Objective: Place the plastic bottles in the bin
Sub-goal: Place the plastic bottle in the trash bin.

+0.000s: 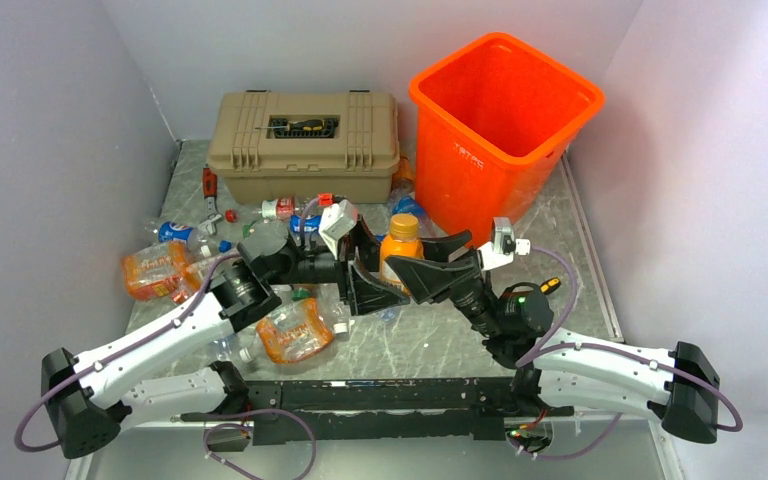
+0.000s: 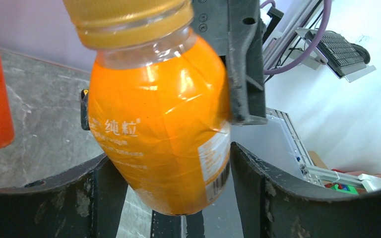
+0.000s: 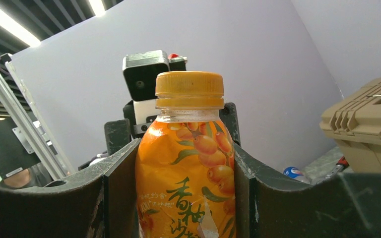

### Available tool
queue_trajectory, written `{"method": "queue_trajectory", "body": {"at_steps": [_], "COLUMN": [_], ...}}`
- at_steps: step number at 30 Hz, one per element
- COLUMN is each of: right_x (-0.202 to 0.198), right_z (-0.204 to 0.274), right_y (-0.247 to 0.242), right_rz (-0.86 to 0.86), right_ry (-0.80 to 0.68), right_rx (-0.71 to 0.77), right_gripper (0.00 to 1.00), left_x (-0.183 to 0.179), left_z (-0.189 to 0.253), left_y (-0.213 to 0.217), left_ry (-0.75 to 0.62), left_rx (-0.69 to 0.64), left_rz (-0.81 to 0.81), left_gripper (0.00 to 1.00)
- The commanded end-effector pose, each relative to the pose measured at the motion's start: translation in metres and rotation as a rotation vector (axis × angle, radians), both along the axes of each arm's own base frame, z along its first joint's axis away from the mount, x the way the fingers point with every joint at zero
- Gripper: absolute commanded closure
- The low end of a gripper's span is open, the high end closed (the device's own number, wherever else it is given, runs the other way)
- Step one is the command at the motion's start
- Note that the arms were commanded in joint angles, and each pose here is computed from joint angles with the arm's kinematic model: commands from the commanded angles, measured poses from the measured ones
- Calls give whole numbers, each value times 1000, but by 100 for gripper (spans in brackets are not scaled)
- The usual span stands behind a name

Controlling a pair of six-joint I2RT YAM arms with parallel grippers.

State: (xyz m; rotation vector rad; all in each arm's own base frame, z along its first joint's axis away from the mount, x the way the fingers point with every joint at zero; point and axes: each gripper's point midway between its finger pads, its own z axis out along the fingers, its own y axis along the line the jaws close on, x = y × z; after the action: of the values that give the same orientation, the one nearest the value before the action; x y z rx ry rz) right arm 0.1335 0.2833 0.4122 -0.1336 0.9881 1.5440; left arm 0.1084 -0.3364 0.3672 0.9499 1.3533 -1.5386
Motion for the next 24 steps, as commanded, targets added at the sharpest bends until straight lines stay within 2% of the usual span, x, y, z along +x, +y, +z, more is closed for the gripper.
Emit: {"method": "queue_trajectory", "body": {"at_steps": [1,9,10,14,16,24], "right_x": [-6,-2,-2,-1,1,-1], "right_z": [15,5,2,-4,-5,1], "right_y": [-6,-3,-2,-1,-4,-11], "right_rz": [17,1,0,-10,-31,-52], "right_ry": [-26,-10,-7,4,26,63], "right_rx": [53,16,4,-67,-113,-306], "right_gripper": [73,70,68,39,28,10], "left_x": [-6,-6,-6,-6,-5,-9], "left_z": [21,22,22,18,14,4], "left_y": [-3,-3,-2,1,2,14], "left_ry": [-20,-28,-33,-42,-50,-76], "left_rx": [-50,-53,-54,-44,-22,18], "left_rz": [-47,-53,-50,-38,-23,2], "left_gripper": [28,55,63,90,100,100]}}
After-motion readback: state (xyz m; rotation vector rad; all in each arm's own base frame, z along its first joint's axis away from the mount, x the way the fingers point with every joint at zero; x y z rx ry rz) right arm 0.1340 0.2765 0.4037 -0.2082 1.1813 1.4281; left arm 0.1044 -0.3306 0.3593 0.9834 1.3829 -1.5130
